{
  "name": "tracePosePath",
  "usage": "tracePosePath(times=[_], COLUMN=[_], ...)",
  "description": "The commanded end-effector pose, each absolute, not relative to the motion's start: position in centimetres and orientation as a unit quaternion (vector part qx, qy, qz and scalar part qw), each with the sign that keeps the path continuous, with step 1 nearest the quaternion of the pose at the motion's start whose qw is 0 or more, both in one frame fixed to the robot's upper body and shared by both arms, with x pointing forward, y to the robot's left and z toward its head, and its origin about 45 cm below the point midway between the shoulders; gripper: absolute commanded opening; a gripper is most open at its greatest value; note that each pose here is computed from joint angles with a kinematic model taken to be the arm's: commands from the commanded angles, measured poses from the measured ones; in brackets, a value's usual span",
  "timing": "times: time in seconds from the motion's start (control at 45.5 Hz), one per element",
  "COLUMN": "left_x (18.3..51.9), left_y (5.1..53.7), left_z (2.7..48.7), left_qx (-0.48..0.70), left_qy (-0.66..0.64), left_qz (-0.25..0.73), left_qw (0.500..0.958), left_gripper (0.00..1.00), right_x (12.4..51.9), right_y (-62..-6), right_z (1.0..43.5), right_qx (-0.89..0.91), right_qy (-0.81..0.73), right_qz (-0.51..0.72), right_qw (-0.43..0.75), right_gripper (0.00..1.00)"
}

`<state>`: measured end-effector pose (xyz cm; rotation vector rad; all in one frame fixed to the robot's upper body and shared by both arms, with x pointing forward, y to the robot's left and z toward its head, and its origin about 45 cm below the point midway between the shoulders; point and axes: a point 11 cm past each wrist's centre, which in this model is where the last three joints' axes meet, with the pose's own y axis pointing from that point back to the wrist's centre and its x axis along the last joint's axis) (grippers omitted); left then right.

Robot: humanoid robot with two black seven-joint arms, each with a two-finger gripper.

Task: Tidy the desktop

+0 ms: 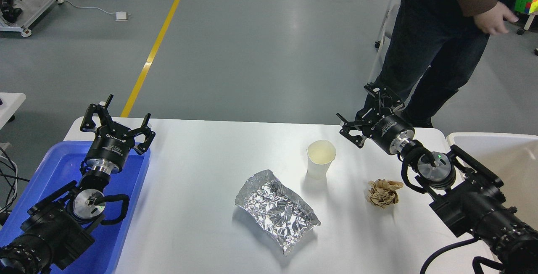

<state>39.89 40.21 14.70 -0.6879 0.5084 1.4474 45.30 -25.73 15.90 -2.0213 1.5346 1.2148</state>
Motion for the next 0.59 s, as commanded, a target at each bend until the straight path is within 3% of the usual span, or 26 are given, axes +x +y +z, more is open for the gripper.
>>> tracePosePath(times=[0.0,0.572], left_x=[39.83,39.87], left_y=[40.20,40.28], left_z=[14.64,14.71], left_qx=[-0.304,-0.305], left_qy=[0.226,0.225], left_qz=[0.641,0.642], left_qw=[0.667,0.667], left_gripper=[1.00,1.00], right_x=[45.29,45.37], right_y=[-25.74,-25.07], right_z=[15.87,16.76], right_qx=[-0.709,-0.721], right_qy=[0.538,0.524], right_qz=[0.426,0.420], right_qw=[0.163,0.167], right_gripper=[1.00,1.00])
